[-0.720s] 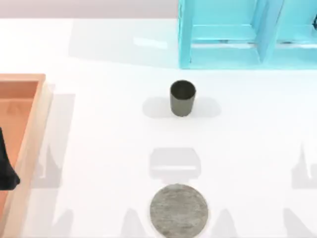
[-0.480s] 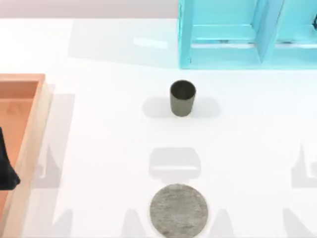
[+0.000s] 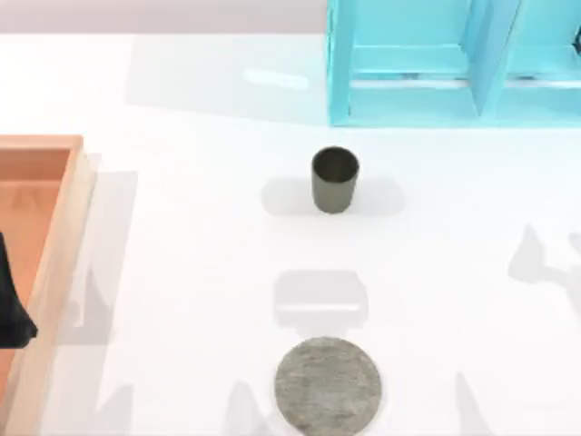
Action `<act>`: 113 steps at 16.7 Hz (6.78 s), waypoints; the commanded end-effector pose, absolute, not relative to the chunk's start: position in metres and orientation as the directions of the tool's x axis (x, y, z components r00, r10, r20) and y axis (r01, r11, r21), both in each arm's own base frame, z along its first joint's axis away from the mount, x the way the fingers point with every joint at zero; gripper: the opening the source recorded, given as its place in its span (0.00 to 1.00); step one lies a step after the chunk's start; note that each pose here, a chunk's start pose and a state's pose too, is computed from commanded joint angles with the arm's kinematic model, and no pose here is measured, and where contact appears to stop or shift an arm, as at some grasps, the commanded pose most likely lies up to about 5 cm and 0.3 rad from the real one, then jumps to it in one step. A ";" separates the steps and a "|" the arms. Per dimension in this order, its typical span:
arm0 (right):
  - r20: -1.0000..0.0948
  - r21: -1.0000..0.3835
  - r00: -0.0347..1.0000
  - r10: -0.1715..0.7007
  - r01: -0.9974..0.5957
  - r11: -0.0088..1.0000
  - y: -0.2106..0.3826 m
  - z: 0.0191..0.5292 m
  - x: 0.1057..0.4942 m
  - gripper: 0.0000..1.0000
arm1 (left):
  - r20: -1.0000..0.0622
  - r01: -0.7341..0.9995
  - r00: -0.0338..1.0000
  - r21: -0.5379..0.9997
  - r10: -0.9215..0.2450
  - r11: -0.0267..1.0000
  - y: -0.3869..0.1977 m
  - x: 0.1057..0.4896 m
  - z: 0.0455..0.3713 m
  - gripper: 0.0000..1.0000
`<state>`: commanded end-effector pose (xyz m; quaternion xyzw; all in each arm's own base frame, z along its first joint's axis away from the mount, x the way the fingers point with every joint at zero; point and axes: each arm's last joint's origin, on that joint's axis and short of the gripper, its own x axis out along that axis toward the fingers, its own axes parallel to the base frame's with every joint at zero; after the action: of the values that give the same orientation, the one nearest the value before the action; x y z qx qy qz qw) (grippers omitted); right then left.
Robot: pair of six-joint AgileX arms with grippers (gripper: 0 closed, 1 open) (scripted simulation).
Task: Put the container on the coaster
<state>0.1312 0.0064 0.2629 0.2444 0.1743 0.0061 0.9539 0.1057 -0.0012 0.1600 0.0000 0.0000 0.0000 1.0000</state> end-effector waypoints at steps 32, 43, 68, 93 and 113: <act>-0.980 0.003 0.006 0.201 1.000 -0.014 0.237 0.235 0.432 1.00 | 0.000 0.000 1.000 0.000 0.000 1.000 -0.001 0.106 0.160 1.00; -0.980 0.002 0.004 0.199 1.000 -0.009 0.258 0.145 0.433 1.00 | 0.000 0.000 1.000 0.000 0.000 1.000 -0.001 0.106 0.160 1.00; -0.980 0.002 0.004 0.199 1.000 -0.010 0.259 0.137 0.431 0.00 | 0.000 0.000 1.000 0.000 0.000 1.000 -0.001 0.106 0.160 1.00; -0.986 -0.025 -0.165 -0.019 0.035 0.999 0.270 0.207 0.260 0.00 | 0.000 0.000 1.000 0.000 0.000 1.000 -0.001 0.106 0.160 1.00; -0.986 -0.027 -0.167 -0.024 0.011 1.000 0.277 0.144 0.249 0.00 | 0.000 0.000 1.000 0.000 0.000 1.000 -0.001 0.106 0.160 1.00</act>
<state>0.2494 0.2774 0.1436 -0.0045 0.7638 -0.0136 0.6453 0.1057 -0.0012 0.1600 0.0000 0.0000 0.0000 1.0000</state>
